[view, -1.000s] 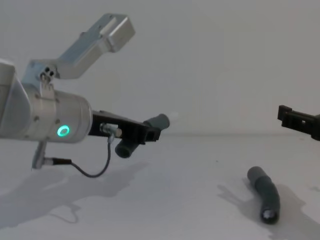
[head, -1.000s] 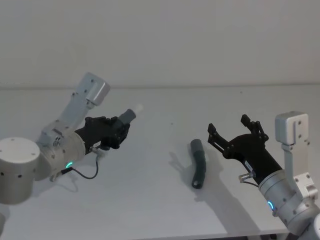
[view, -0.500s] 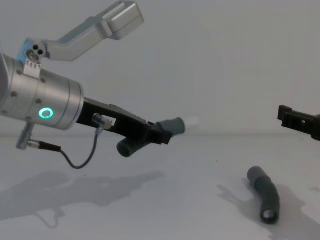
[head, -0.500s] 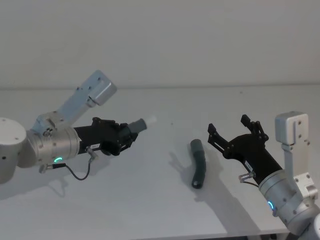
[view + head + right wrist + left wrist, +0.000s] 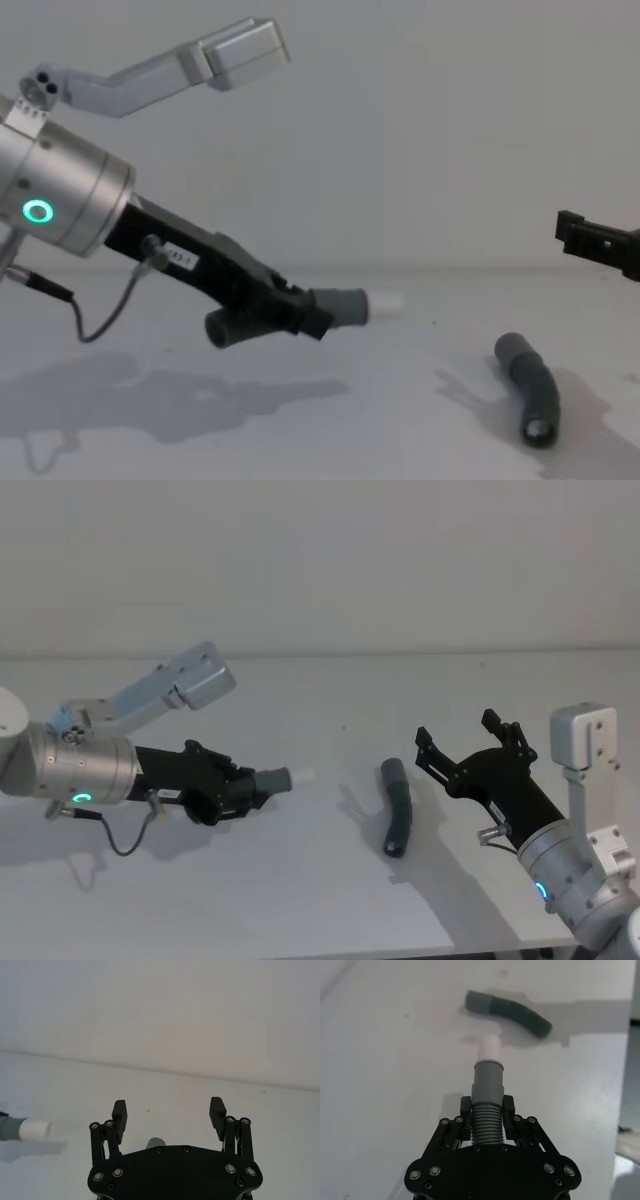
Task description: Use both hands to pick up one end of the pipe from the table, align the ends, and insert them.
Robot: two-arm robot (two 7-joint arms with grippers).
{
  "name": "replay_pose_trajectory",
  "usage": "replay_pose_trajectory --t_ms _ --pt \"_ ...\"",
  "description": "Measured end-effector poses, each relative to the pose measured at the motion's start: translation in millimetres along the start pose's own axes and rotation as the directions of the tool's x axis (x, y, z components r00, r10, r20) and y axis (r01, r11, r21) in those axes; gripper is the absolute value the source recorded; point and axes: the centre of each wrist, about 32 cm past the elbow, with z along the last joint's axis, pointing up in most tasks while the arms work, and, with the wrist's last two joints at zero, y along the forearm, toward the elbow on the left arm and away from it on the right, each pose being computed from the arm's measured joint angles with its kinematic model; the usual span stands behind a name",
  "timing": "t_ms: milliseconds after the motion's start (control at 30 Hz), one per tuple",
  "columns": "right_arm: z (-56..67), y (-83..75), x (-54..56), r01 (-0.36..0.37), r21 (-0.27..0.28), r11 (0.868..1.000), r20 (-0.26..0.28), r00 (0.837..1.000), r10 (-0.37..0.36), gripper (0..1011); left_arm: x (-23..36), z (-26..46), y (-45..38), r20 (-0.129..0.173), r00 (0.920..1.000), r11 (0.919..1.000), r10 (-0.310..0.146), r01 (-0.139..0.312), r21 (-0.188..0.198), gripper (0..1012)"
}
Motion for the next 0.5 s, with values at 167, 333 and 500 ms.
replay_pose_trajectory --t_ms 167,333,500 --pt "0.0 0.0 0.0 0.000 0.000 1.000 0.000 1.000 0.000 1002 6.6 -1.8 5.6 0.007 0.9990 0.9985 -0.043 0.043 0.035 327" --pt "0.0 0.0 0.0 0.000 0.000 1.000 0.000 1.000 0.000 1002 12.2 -5.4 10.2 0.007 0.9977 0.9965 -0.067 0.067 0.051 327" --pt "0.0 0.0 0.0 0.000 0.000 1.000 0.000 1.000 0.000 1002 16.7 -9.5 13.6 0.007 0.9967 0.9956 -0.081 0.080 0.049 327"
